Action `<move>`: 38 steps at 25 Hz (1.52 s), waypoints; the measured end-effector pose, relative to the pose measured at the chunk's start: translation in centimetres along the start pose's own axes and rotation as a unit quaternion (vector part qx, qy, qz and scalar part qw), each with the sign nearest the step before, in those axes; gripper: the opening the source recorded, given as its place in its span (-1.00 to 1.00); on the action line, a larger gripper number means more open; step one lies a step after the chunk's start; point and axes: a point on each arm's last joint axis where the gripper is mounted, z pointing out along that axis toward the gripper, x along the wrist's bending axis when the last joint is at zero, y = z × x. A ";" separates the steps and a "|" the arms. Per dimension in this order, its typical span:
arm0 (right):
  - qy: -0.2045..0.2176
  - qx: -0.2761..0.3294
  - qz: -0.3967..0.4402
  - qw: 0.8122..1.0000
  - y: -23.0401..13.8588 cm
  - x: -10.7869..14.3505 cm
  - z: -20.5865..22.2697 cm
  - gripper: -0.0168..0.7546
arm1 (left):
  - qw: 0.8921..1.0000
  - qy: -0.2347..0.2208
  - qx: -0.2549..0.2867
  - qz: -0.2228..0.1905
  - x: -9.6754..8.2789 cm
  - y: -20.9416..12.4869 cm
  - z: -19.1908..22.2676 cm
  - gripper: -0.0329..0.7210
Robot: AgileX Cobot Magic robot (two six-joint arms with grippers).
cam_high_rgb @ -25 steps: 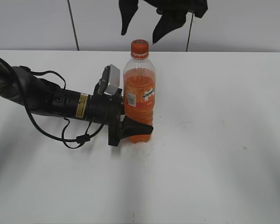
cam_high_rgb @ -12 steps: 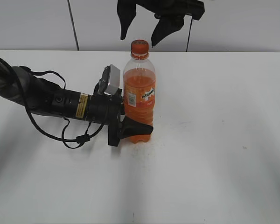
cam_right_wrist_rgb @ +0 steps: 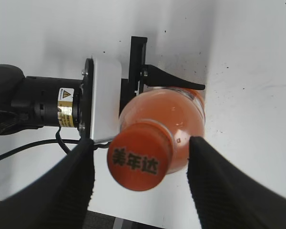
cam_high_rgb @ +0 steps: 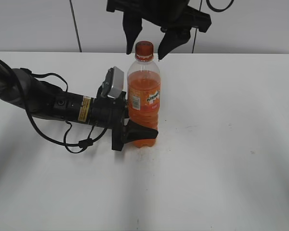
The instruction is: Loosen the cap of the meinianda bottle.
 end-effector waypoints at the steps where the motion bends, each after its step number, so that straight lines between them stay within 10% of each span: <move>1: 0.000 -0.001 0.000 1.000 0.0 0.0 -0.1 0.24 | 1.000 0.000 0.000 0.000 0.0 0.0 0.0 0.15; 29: 0.007 -0.005 -0.006 1.000 0.3 0.3 -0.1 0.14 | 1.000 0.000 0.000 0.000 0.0 0.0 0.0 0.15; 38: 0.002 -0.006 -0.015 1.000 0.3 0.2 -0.1 -0.23 | 1.000 0.000 0.000 0.000 0.0 0.0 0.0 0.15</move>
